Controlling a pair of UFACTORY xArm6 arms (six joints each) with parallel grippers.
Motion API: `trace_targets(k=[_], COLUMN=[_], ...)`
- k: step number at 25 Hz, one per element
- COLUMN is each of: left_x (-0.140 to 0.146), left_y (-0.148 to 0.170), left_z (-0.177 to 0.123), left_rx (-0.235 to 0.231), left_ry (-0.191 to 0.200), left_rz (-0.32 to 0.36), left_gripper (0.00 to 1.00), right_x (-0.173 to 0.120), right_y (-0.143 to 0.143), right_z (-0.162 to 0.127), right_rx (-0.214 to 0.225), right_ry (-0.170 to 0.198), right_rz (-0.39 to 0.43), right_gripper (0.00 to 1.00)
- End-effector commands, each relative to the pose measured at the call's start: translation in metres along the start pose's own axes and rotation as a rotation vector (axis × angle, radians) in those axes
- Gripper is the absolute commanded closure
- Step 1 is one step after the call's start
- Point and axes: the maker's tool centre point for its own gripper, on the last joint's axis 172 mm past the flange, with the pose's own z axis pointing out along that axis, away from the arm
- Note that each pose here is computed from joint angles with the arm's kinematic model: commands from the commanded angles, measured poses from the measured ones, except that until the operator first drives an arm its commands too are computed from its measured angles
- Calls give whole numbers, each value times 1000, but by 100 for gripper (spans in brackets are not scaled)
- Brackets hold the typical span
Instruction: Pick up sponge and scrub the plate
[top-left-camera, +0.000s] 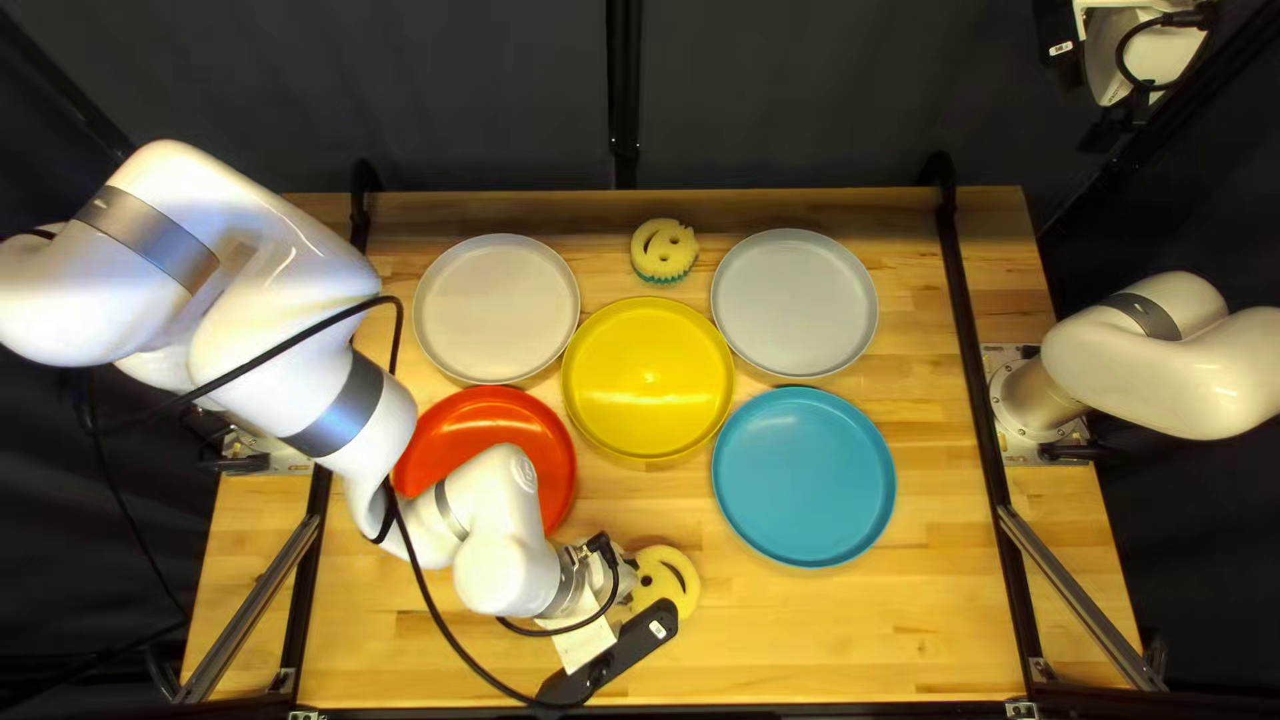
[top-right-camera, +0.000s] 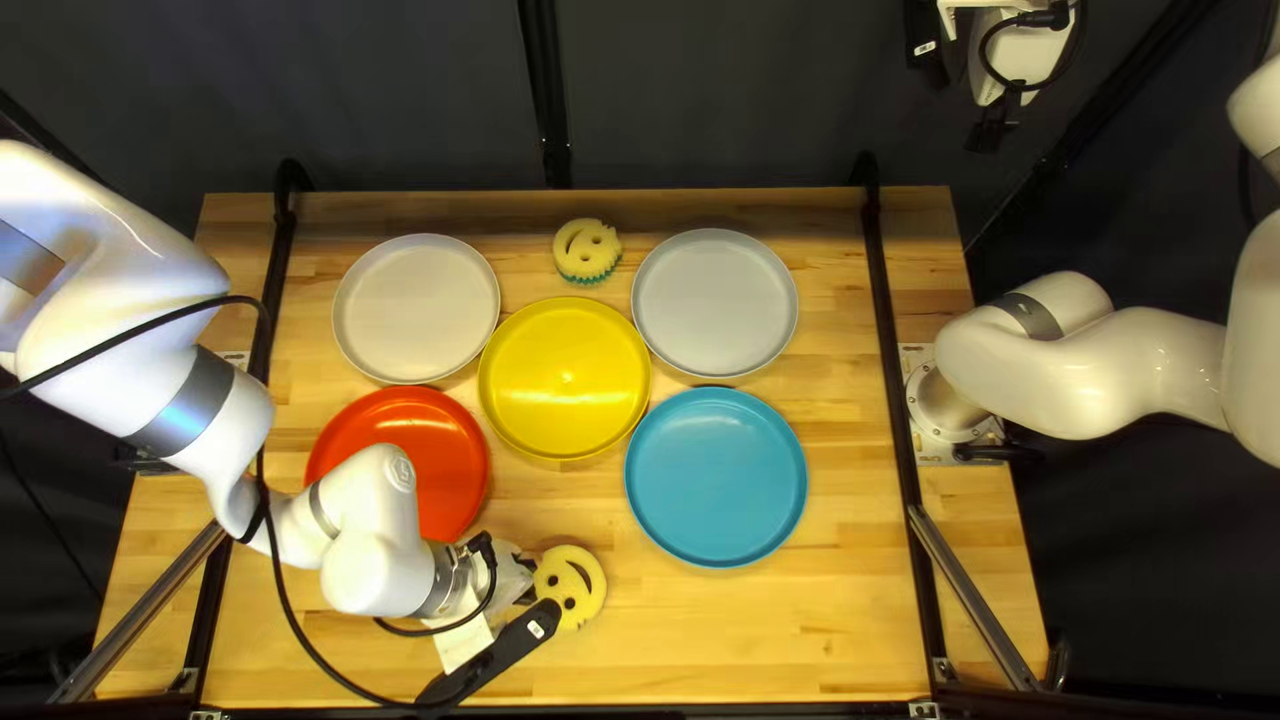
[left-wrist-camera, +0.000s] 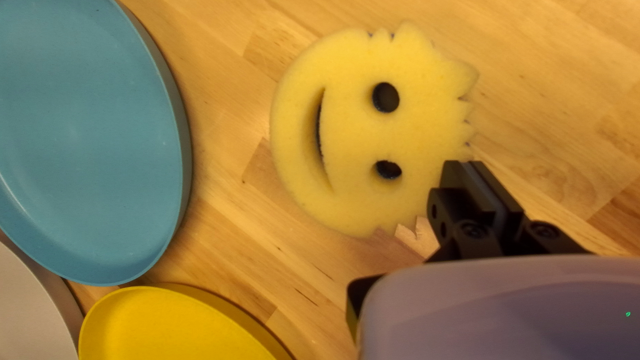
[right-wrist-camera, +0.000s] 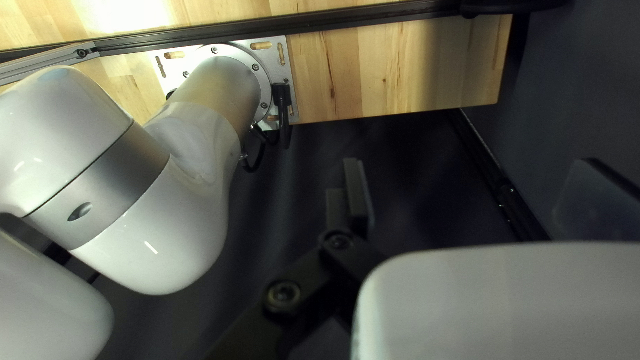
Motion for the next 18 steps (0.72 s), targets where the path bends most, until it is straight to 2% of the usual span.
trace_targets(k=[1,5,6,7,18], left_x=[0,0,0,0,-1], left_y=[0,0,0,0,0], left_z=[0,0,0,0,0], left_rx=[0,0,0,0,6], left_ry=[0,0,0,0,-1], left_rz=[0,0,0,0,-3], left_gripper=[100,100,85,0,0], right_x=[0,0,0,0,0], right_y=[0,0,0,0,0], right_z=[0,0,0,0,0], right_rx=[0,0,0,0,0], right_ry=[0,0,0,0,0], right_rz=[0,0,0,0,0], right_gripper=[0,0,0,0,0])
